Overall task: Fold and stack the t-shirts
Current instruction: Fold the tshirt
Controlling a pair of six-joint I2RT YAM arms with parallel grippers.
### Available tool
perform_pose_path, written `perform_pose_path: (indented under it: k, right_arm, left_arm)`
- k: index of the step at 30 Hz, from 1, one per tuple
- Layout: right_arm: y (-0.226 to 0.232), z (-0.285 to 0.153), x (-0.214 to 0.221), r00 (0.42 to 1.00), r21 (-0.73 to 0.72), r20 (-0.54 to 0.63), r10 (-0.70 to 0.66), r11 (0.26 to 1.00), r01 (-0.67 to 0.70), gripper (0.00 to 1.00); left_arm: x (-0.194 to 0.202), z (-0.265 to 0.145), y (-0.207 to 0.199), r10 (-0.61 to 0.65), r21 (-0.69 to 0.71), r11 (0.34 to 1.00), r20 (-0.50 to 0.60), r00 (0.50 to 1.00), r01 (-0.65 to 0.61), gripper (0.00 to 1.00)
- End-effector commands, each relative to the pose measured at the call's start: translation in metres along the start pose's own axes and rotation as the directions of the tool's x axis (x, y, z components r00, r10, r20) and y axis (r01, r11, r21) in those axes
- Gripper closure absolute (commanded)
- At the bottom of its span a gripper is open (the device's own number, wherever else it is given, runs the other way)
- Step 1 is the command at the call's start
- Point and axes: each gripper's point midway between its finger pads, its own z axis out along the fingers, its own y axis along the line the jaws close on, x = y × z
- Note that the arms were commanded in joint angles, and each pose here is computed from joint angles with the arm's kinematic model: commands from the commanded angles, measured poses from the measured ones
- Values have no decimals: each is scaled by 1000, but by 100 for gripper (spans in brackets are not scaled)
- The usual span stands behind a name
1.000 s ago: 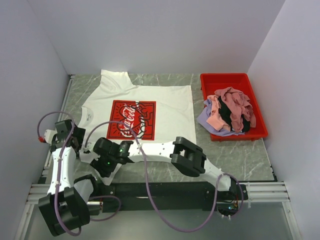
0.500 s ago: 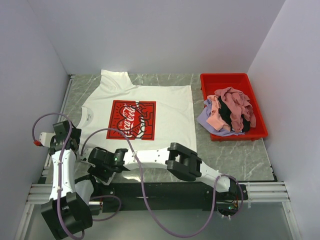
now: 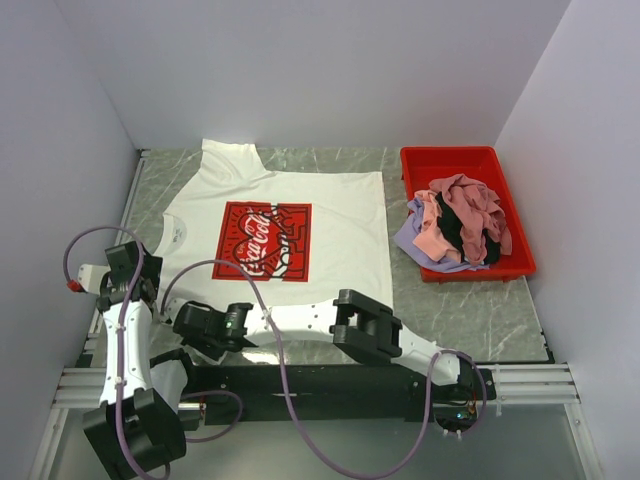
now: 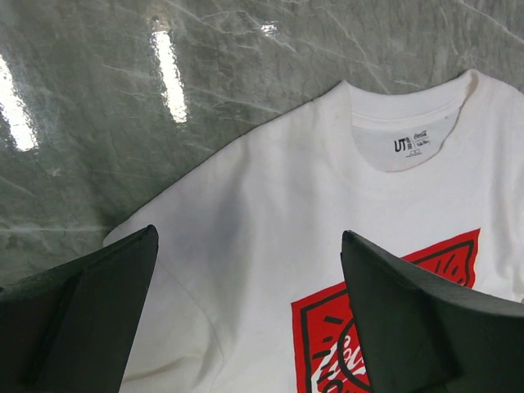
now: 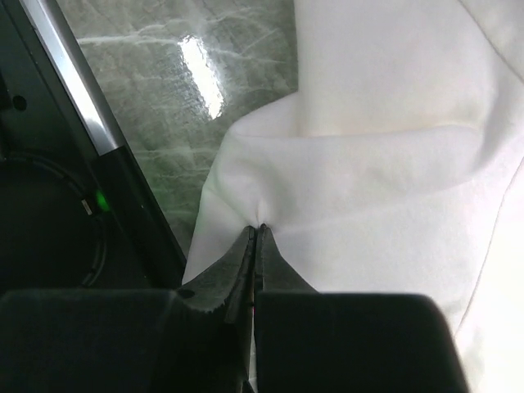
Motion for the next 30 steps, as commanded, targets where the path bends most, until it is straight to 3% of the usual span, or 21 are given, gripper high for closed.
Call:
perform_pose_path:
  k: [1, 6, 14, 23, 30]
  right_arm:
    - [-20, -17, -9, 997, 2, 7, 73, 997, -73, 100]
    - [-45, -53, -50, 969, -116, 101, 228, 970, -216, 100]
    - [-105, -77, -65, 892, -347, 70, 447, 849, -398, 100]
    - [-175, -72, -58, 807, -348, 32, 590, 764, -544, 100]
    - [-199, -54, -46, 756, -314, -6, 654, 716, -623, 100]
  left_arm:
    - [-7, -9, -17, -7, 75, 997, 8, 1000, 6, 1]
    - [3, -14, -28, 24, 152, 988, -46, 999, -17, 1]
    - [26, -22, -43, 134, 281, 956, -149, 980, -88, 1]
    - [70, -30, -55, 287, 426, 893, -292, 912, -145, 1]
    - [111, -42, -45, 382, 440, 873, -345, 857, -212, 0]
